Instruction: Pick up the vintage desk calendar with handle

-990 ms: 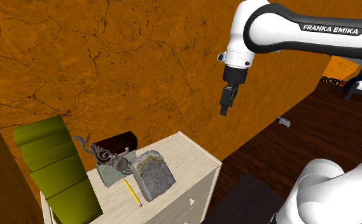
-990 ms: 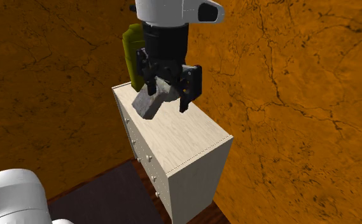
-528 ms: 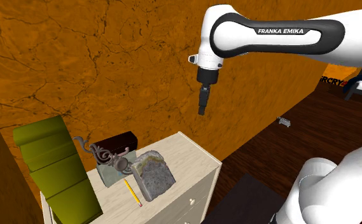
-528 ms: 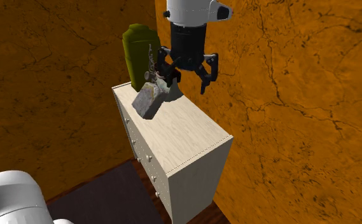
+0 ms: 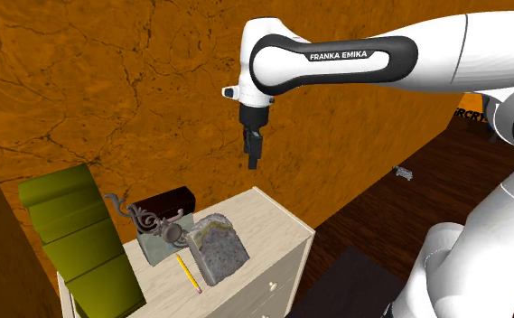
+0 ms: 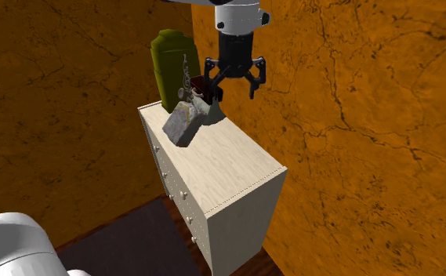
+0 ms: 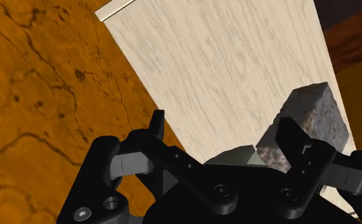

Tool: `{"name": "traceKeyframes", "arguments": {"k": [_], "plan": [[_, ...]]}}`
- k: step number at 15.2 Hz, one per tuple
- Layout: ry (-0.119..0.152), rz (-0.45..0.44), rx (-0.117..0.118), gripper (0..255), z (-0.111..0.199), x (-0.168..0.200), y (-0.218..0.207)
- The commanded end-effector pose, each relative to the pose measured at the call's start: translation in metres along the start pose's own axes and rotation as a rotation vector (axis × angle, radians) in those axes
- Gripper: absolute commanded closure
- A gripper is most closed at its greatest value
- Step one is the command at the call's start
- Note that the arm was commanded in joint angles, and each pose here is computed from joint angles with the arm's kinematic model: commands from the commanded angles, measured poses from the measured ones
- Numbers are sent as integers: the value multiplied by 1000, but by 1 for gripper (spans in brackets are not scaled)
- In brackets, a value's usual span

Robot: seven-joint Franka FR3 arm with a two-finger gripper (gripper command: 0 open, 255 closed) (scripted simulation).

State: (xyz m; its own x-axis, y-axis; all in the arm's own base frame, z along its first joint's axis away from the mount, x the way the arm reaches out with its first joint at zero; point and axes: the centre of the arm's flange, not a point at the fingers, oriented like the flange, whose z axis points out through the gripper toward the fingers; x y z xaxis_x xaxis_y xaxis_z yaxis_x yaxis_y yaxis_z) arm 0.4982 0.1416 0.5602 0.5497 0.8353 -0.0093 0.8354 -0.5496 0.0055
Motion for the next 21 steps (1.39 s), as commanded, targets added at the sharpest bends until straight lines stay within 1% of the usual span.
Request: {"name": "traceKeyframes", "arguments": {"k": [1, 6, 12, 13, 21], "plan": [[2, -95, -6, 0, 7, 26, 0], [7, -323, -20, 0, 22, 88, -15], [12, -597, -38, 0, 39, 156, -50], [13, -621, -39, 0, 41, 161, -54], [13, -621, -39, 0, 81, 162, -54]]}}
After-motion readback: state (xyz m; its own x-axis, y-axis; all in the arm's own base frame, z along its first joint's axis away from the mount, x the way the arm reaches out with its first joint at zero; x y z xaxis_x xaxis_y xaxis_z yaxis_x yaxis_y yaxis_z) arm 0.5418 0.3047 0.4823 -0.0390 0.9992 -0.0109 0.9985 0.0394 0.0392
